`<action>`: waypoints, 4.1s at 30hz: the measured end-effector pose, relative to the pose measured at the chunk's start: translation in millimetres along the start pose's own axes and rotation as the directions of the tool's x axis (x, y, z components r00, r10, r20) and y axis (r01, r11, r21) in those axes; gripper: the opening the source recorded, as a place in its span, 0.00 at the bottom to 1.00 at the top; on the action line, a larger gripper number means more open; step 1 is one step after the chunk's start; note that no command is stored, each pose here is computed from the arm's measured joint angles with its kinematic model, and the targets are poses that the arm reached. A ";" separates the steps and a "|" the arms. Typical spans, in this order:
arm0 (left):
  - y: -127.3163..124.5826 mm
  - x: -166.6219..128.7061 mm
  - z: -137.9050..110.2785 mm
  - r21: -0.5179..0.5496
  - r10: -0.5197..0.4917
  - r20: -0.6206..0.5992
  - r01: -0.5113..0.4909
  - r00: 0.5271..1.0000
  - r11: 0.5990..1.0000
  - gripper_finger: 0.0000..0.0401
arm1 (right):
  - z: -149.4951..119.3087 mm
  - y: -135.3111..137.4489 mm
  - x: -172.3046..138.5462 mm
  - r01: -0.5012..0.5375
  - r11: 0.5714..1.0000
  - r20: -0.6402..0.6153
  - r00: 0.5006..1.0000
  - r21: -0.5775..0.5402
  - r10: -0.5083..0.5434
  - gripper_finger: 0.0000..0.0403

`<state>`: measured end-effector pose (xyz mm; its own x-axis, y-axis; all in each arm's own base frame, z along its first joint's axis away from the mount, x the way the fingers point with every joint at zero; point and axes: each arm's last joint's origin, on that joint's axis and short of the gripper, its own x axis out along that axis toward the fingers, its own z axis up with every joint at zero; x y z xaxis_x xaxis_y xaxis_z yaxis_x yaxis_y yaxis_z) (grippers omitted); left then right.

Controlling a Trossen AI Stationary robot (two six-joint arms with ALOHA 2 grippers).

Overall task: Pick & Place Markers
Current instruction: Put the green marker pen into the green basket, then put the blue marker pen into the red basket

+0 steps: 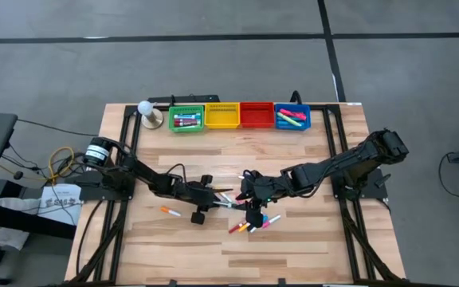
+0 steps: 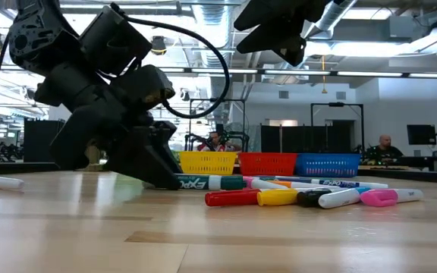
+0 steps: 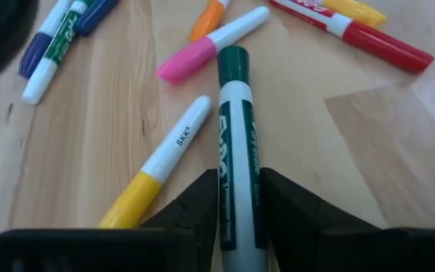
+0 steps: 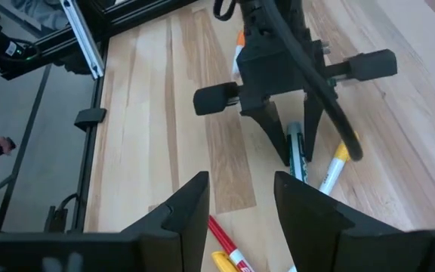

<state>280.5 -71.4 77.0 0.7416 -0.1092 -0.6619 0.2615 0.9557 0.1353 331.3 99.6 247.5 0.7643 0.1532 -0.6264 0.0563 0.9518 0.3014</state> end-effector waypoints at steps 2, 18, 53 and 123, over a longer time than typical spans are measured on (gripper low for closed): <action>-3.3 -0.3 0.3 -0.045 0.002 0.001 -0.002 1.000 0.999 0.23 | 0.2 -0.6 0.1 0.002 1.000 0.001 1.000 -0.002 -0.002 0.35; -47.4 -7.3 16.4 -0.253 -0.098 0.182 0.143 0.978 0.957 0.18 | 1.0 -2.0 0.2 0.006 1.000 0.003 1.000 -0.011 -0.006 0.33; -11.9 -178.2 63.8 -0.573 0.449 0.586 -0.048 0.675 0.818 0.20 | 2.9 -2.4 -0.5 0.120 0.981 0.085 0.987 0.151 -0.134 0.31; 195.4 -151.6 -53.3 -0.198 0.813 -0.273 -0.857 0.515 0.476 0.34 | 3.5 -156.2 -7.3 0.500 0.862 -0.092 0.865 0.085 -0.493 0.31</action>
<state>186.3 146.5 164.4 0.4257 0.7952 -0.4319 -0.6329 0.6027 0.4859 319.2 -51.2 207.6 0.5747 -0.3123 -0.7564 0.4854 0.8742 0.0079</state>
